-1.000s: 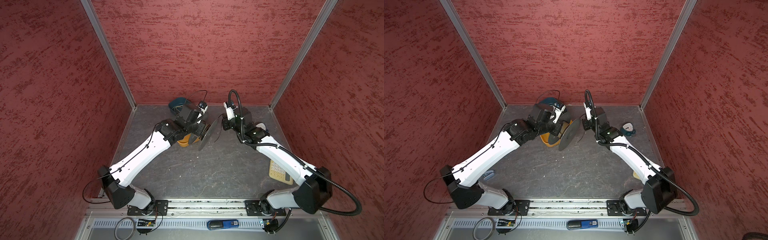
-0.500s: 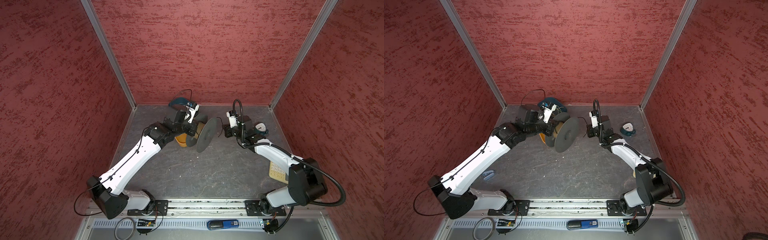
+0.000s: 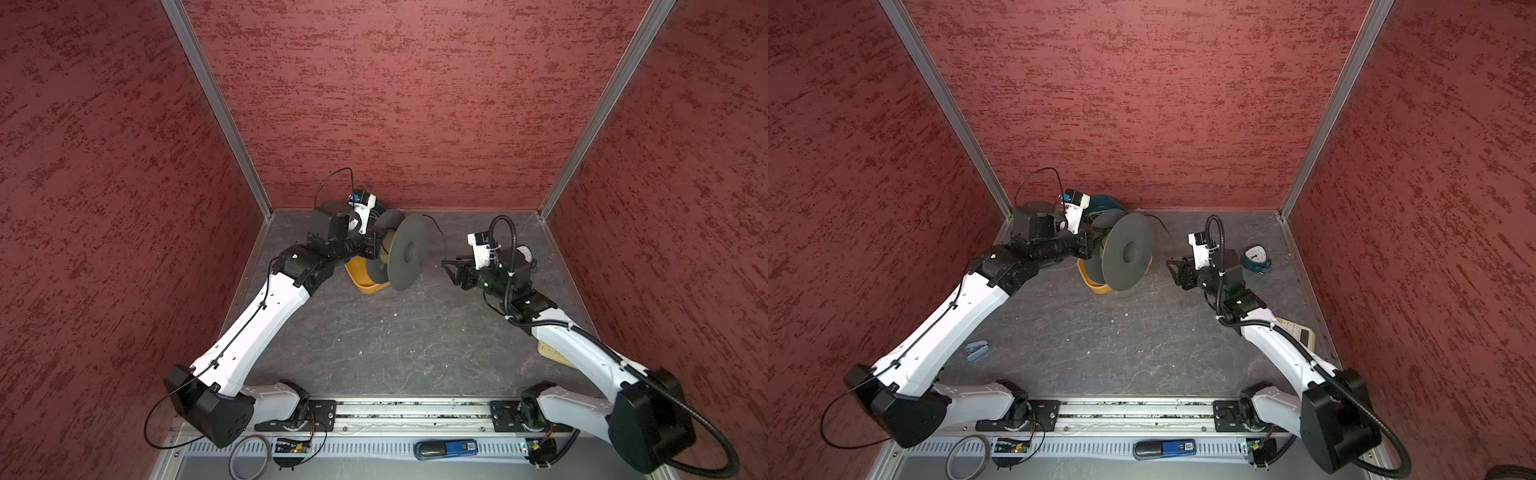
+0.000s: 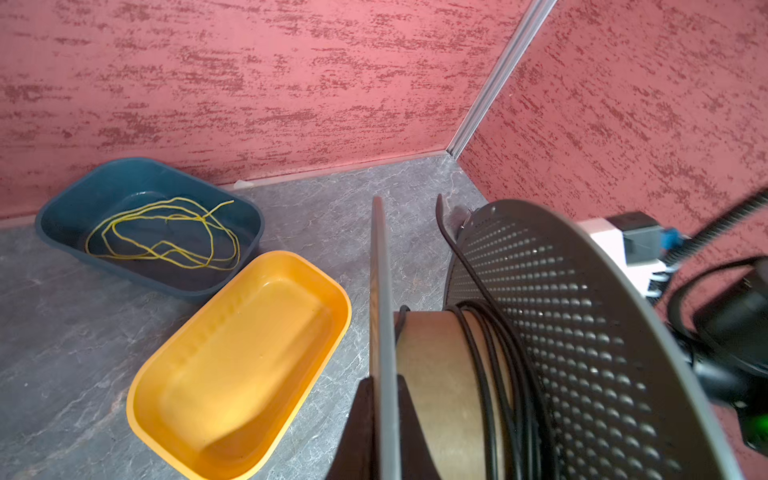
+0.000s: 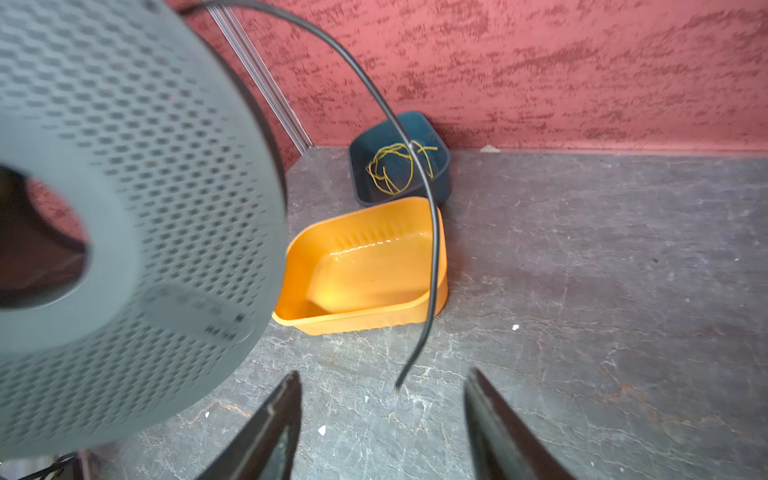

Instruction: Wrap the cables

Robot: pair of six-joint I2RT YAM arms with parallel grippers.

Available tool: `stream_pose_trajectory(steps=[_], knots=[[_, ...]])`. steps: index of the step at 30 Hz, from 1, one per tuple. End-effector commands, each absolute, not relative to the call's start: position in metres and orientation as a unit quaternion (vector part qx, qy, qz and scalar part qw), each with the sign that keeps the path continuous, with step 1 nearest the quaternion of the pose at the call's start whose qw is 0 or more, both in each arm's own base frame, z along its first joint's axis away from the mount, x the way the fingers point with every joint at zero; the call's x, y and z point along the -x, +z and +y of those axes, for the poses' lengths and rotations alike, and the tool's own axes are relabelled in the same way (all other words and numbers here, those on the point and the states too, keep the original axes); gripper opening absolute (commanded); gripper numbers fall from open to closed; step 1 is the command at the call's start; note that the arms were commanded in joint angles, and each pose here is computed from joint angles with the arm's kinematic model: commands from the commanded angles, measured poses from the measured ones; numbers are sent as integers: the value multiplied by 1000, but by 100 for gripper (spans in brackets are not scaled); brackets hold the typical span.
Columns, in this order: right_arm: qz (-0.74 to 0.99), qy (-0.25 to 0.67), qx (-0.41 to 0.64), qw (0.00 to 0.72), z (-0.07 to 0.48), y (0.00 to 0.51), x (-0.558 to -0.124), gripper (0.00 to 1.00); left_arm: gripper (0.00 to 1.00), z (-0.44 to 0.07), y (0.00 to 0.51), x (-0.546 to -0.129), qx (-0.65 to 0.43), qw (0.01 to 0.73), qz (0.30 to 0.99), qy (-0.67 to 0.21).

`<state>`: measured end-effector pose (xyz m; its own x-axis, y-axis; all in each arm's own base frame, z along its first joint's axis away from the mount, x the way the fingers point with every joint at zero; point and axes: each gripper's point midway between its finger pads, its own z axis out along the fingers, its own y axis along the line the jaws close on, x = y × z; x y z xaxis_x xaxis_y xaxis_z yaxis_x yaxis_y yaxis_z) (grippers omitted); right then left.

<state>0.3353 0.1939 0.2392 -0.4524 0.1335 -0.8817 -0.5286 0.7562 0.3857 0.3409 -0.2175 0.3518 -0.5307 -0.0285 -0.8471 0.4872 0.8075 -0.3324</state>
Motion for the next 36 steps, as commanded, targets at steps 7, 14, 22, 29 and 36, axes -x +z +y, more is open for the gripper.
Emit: stream_pose_trajectory(steps=[7,14,22,29,36], knots=[[796,313,69,513,171,243,-342,72,0,-225,396,-340,-140,506,781,-337],[785,358,59,503,170,240,-353,64,0,-228,394,-341,-141,500,780,-348],[761,415,84,491,185,248,-358,49,0,-229,389,-340,-145,495,779,-356],[753,453,101,466,199,246,-364,43,0,-230,385,-341,-143,491,779,-364],[747,478,102,450,207,239,-370,30,0,-231,384,-341,-142,486,778,-373]])
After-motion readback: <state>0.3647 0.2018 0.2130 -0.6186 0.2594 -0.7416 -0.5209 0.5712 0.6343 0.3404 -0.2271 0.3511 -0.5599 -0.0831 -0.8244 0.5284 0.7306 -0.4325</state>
